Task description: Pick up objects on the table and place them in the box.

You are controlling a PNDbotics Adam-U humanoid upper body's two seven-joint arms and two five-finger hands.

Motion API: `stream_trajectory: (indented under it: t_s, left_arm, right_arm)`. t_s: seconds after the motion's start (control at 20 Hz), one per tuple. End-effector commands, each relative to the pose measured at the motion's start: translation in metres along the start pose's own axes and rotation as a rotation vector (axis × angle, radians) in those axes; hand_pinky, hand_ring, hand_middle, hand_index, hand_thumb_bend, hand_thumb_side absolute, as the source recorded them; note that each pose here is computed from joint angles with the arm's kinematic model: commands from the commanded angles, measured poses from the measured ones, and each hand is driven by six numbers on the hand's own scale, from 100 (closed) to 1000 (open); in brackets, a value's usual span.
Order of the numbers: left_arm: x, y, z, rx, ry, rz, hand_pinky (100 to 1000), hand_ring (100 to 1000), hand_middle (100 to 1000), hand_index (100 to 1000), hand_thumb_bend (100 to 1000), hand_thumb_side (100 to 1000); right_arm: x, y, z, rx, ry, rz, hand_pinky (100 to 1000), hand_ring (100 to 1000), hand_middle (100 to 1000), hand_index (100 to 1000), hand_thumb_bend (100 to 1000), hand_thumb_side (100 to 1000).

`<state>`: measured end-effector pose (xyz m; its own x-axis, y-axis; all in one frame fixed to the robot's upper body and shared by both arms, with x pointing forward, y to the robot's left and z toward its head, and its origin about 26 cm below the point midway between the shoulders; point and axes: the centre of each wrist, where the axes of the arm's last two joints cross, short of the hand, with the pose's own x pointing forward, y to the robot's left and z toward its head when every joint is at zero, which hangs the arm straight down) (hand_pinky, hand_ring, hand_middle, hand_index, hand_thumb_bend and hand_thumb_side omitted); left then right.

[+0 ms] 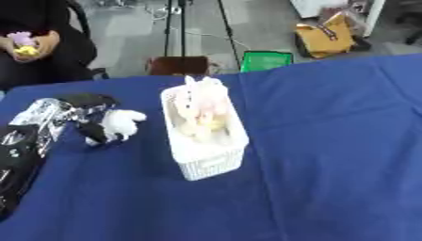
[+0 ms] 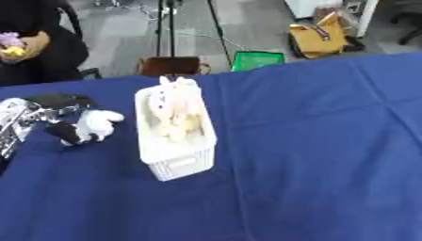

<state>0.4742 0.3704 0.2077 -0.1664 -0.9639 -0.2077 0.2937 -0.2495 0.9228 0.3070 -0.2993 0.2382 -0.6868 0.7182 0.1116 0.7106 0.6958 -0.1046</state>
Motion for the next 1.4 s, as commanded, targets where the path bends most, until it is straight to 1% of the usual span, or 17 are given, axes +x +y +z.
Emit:
stream_trajectory:
  t_s: [0.05, 0.5, 0.55, 0.6, 0.65, 0.85, 0.9, 1.0, 1.05, 1.15, 1.2, 1.25, 1.3, 1.4]
  left_arm:
    - [-0.0073, 0.0150, 0.0057, 0.020, 0.019, -0.010, 811, 922, 969, 1000, 402, 577]
    - [-0.0085, 0.0122, 0.0041, -0.021, 0.050, -0.022, 802, 921, 955, 1000, 385, 562]
    - [-0.0084, 0.0124, 0.0041, -0.018, 0.051, -0.023, 777, 892, 901, 1000, 371, 562]
    - [-0.0082, 0.0128, 0.0042, -0.009, 0.050, -0.024, 777, 892, 901, 1000, 371, 562]
    - [-0.0079, 0.0132, 0.0043, 0.002, 0.050, -0.025, 737, 832, 817, 996, 335, 561]
    - [-0.0055, 0.0148, 0.0041, 0.065, 0.045, -0.032, 694, 777, 757, 969, 301, 549]
    - [-0.0052, 0.0146, 0.0039, 0.070, 0.045, -0.035, 690, 769, 751, 959, 282, 548]
    - [-0.0047, 0.0140, 0.0033, 0.077, 0.045, -0.039, 685, 764, 746, 954, 273, 548]
    - [-0.0046, 0.0138, 0.0031, 0.079, 0.045, -0.039, 666, 741, 728, 934, 223, 536]
    - [-0.0042, 0.0145, 0.0030, 0.092, 0.047, -0.040, 666, 741, 728, 934, 223, 536]
    - [-0.0036, 0.0157, 0.0031, 0.105, 0.047, -0.042, 631, 698, 681, 891, 150, 514]
    - [-0.0030, 0.0160, 0.0030, 0.119, 0.047, -0.044, 631, 698, 681, 891, 150, 514]
    - [-0.0023, 0.0153, 0.0025, 0.128, 0.047, -0.045, 608, 670, 652, 862, 126, 500]
    - [-0.0019, 0.0132, 0.0015, 0.137, 0.047, -0.047, 608, 670, 652, 862, 126, 500]
  right_arm:
    - [0.0046, -0.0029, -0.0097, -0.018, -0.037, -0.013, 663, 509, 436, 671, 100, 776]
    - [0.0047, -0.0029, -0.0106, -0.019, -0.041, -0.019, 663, 509, 435, 671, 100, 776]
    - [0.0046, -0.0029, -0.0106, -0.018, -0.041, -0.019, 663, 509, 435, 671, 100, 775]
    - [0.0046, -0.0030, -0.0105, -0.018, -0.041, -0.019, 663, 509, 435, 671, 100, 775]
    - [0.0045, -0.0031, -0.0104, -0.018, -0.040, -0.019, 663, 509, 435, 671, 100, 776]
    - [0.0043, -0.0034, -0.0101, -0.017, -0.038, -0.018, 663, 509, 434, 671, 100, 778]
    - [0.0042, -0.0035, -0.0101, -0.016, -0.038, -0.017, 663, 509, 435, 671, 100, 775]
    - [0.0041, -0.0037, -0.0100, -0.015, -0.038, -0.016, 663, 509, 435, 671, 100, 775]
    - [0.0041, -0.0037, -0.0100, -0.016, -0.037, -0.016, 663, 509, 435, 671, 100, 775]
    - [0.0040, -0.0039, -0.0100, -0.015, -0.037, -0.016, 663, 509, 435, 671, 100, 775]
    - [0.0040, -0.0039, -0.0098, -0.014, -0.036, -0.016, 663, 509, 434, 672, 100, 775]
    - [0.0040, -0.0039, -0.0097, -0.013, -0.036, -0.016, 663, 509, 434, 672, 100, 775]
    - [0.0040, -0.0039, -0.0098, -0.013, -0.036, -0.016, 663, 509, 435, 672, 100, 775]
    - [0.0039, -0.0039, -0.0099, -0.013, -0.036, -0.017, 663, 509, 435, 672, 100, 775]
